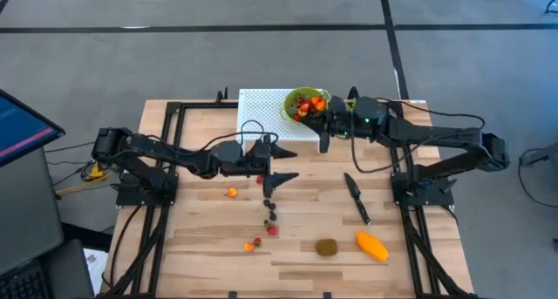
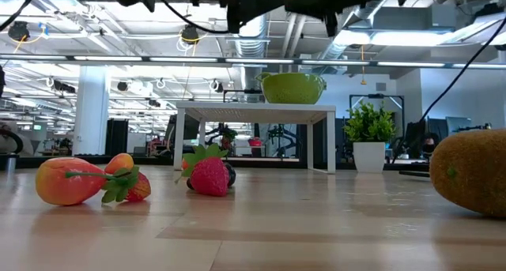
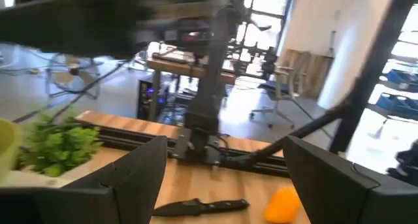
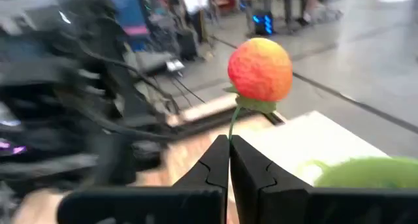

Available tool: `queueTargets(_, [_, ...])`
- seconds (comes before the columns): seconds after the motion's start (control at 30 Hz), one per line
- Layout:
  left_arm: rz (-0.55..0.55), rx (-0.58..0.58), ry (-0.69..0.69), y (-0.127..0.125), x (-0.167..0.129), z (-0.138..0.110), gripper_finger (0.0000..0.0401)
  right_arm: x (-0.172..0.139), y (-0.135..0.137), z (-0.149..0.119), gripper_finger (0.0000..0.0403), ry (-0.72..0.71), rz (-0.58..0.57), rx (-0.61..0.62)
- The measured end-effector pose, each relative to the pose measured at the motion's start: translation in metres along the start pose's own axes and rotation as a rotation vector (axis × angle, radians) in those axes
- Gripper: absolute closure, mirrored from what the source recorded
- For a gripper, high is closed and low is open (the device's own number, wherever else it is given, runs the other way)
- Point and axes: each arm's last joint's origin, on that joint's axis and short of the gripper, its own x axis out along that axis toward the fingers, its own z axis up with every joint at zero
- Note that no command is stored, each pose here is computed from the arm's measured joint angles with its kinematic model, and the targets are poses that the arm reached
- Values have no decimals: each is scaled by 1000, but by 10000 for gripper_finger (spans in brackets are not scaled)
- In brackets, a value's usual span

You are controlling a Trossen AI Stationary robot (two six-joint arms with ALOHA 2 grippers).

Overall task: Pick & Place Fruit
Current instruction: Put the red strawberry into the green strainer bowl

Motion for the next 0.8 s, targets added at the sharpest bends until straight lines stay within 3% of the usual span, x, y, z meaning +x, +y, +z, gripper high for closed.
queueTargets(0.27, [-29,-2,-4,-9,-1,-1,100,1,-37,-17,403,176,-179,58])
queueTargets(0.8, [-27,0,-7,-10,-1,0,100,8,-73,-31,403,270,-314,98])
